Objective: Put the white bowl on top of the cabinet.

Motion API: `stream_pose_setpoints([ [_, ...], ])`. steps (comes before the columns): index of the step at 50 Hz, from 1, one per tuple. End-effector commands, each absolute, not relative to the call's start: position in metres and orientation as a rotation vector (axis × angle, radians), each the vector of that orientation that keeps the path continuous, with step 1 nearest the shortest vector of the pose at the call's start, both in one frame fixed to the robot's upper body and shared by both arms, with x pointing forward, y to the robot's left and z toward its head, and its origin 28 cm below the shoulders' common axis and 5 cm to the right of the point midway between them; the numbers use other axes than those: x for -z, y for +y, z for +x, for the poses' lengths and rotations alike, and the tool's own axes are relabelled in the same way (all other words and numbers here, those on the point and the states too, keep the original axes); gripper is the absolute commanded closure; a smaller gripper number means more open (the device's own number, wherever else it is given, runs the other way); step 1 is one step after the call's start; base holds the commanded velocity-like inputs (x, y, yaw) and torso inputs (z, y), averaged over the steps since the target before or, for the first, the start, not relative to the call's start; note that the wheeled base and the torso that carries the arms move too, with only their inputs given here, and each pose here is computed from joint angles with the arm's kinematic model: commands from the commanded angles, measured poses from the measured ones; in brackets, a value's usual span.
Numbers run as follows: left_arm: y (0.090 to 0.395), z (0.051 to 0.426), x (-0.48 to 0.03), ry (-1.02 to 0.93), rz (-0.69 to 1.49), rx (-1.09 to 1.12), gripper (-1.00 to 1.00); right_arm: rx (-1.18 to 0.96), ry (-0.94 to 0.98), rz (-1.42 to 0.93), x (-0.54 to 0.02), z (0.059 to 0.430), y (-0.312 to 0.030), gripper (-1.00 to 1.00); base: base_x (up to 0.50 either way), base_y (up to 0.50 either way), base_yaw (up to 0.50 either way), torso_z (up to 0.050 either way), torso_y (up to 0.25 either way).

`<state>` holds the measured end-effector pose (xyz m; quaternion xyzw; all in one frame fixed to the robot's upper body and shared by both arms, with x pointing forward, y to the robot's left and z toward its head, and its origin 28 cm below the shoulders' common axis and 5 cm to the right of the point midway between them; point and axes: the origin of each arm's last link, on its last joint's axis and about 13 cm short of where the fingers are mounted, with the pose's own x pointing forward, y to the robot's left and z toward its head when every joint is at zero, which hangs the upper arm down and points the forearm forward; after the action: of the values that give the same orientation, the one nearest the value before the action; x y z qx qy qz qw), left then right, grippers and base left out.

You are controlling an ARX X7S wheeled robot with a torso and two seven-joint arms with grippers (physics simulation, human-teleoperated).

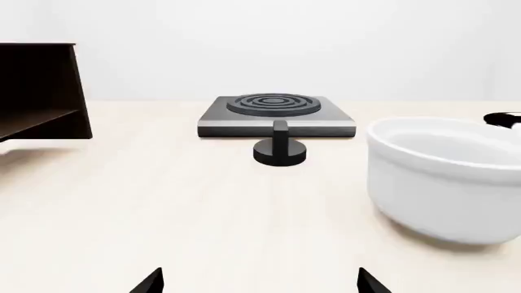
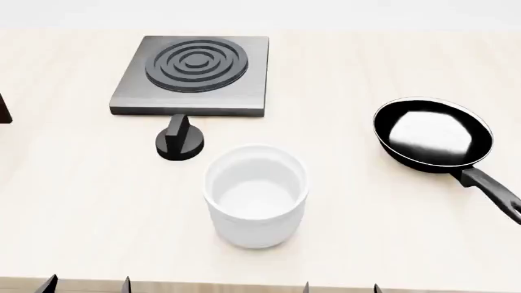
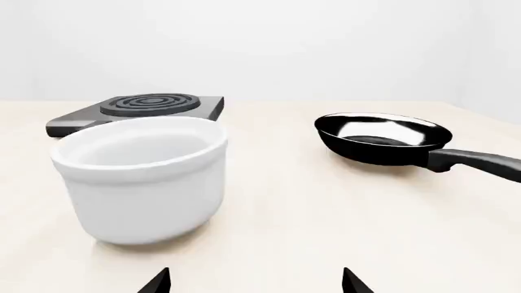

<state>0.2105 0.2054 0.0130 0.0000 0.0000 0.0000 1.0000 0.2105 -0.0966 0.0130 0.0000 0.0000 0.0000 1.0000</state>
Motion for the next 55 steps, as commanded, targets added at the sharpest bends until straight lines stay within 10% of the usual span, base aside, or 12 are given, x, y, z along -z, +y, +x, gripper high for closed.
stream_pose_setpoints([
  [1,0.207,0.211,-0.014,0.01,-0.022,-0.011,-1.0,-0.006,0.006,0.002,-0.012,0.211,-0.096,-1.0,0.0,0.0,0.0,0.0,0.0],
  [35,0.206,0.209,-0.016,-0.002,0.012,-0.045,-1.0,0.017,-0.004,0.02,-0.016,0.21,-0.097,-1.0,0.0,0.0,0.0,0.0,0.0],
  [55,0.236,0.171,-0.055,-0.197,-0.015,-0.455,-1.0,-0.002,-0.33,0.091,-0.127,0.183,-0.088,-1.0,0.0,0.0,0.0,0.0,0.0],
])
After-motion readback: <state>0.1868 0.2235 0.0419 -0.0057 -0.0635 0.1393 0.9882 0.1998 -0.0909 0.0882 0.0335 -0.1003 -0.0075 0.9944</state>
